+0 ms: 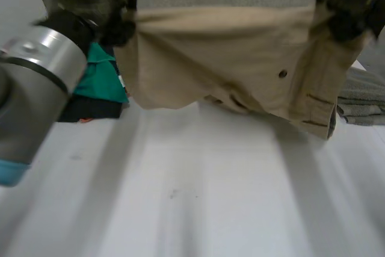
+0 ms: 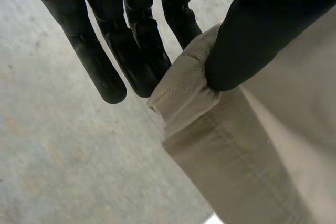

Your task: Fold the laundry.

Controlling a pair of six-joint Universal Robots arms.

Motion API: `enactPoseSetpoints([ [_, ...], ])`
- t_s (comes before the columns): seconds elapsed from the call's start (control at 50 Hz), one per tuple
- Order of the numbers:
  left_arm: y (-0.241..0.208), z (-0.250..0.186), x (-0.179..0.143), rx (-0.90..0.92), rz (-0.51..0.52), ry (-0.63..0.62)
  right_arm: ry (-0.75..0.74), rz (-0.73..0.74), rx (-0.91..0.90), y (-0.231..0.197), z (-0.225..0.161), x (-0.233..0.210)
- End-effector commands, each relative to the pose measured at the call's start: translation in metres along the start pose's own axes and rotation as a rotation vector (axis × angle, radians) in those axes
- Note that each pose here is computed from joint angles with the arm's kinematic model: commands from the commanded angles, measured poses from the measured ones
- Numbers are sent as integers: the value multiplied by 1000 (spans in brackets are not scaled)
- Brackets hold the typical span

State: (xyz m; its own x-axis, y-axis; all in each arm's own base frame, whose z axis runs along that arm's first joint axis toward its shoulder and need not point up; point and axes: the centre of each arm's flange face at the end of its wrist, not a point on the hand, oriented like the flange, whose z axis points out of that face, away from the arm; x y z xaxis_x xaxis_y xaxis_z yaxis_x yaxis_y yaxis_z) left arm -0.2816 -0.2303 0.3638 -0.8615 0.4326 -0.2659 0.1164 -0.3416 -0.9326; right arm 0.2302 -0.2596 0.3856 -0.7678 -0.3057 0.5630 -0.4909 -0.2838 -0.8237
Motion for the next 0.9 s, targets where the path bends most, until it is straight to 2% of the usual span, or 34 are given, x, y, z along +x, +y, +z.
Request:
enactPoseSetpoints([
  [0.02, -9, -8, -2, -15, 5, 10, -86, -8, -106, -1, 22, 3],
  [0.16, 60, 34, 14, -158, 7, 38, -158, -26, -210, 46, 67, -25],
  [0.24, 74, 72, 13, -118, 36, 21, -81, -32, -167, 60, 101, -27],
  [0.3, 45, 101, 6, 42, 80, -20, 86, -47, -32, 48, 126, -11],
  [0.32, 23, 112, 0, 155, 91, -58, 202, -51, 78, 33, 137, 5],
  [0.36, -4, 121, -9, 294, 93, -106, 289, -50, 183, 16, 142, 15],
  [0.38, -16, 124, -14, 358, 94, -132, 368, -41, 304, -4, 144, 24],
  [0.4, -32, 128, -20, 467, 86, -179, 397, -36, 364, -14, 144, 26],
  [0.46, -59, 127, -30, 632, 66, -275, 495, 0, 557, -47, 137, 41],
  [0.52, -68, 122, -35, 645, 54, -312, 518, 12, 621, -62, 126, 49],
  [0.6, -48, 114, -32, 526, 53, -288, 467, 23, 584, -57, 122, 42],
  [0.68, -6, 102, -22, 348, 58, -243, 338, 20, 444, -30, 125, 19],
  [0.78, 66, 68, -1, 76, 72, -152, 71, 23, 185, 39, 131, -33],
  [0.9, 126, 26, 24, -153, 89, -57, -162, 29, -99, 126, 121, -95],
])
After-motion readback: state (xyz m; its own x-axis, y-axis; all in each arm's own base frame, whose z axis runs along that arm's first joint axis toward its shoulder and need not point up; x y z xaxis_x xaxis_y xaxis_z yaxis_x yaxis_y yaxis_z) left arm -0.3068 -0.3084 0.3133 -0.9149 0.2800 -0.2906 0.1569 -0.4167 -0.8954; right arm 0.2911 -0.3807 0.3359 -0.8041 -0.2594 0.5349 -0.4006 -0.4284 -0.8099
